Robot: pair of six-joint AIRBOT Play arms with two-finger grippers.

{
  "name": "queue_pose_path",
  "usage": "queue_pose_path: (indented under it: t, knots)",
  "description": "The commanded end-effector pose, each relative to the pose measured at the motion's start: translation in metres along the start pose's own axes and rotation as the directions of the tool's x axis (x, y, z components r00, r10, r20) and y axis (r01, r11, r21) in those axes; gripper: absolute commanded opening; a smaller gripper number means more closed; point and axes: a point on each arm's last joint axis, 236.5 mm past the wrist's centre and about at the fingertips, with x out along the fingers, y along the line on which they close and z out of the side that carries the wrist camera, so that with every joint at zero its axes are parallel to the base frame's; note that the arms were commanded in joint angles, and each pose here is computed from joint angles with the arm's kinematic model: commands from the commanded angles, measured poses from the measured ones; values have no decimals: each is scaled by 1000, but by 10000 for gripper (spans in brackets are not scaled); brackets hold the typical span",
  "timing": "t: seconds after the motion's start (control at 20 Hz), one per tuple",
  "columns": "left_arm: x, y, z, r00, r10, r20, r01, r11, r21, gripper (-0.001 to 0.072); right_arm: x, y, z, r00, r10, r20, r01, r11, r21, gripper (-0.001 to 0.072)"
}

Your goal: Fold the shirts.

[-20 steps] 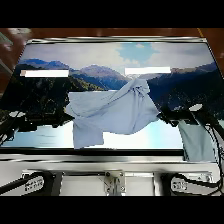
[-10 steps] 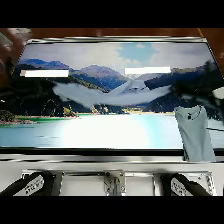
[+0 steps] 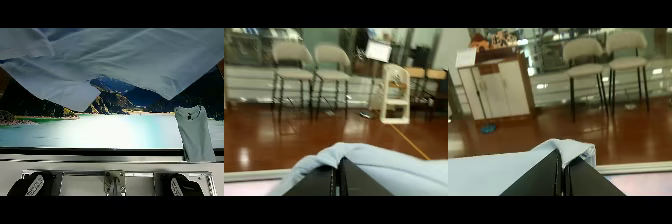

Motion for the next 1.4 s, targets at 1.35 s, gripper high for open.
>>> queue_pose_path:
  t: [1.35]
  knots:
    - [156,127,-466,696,-177,-696,-218,871,-439,33,186,-64,-484,664,10,-747,167,973,161,59]
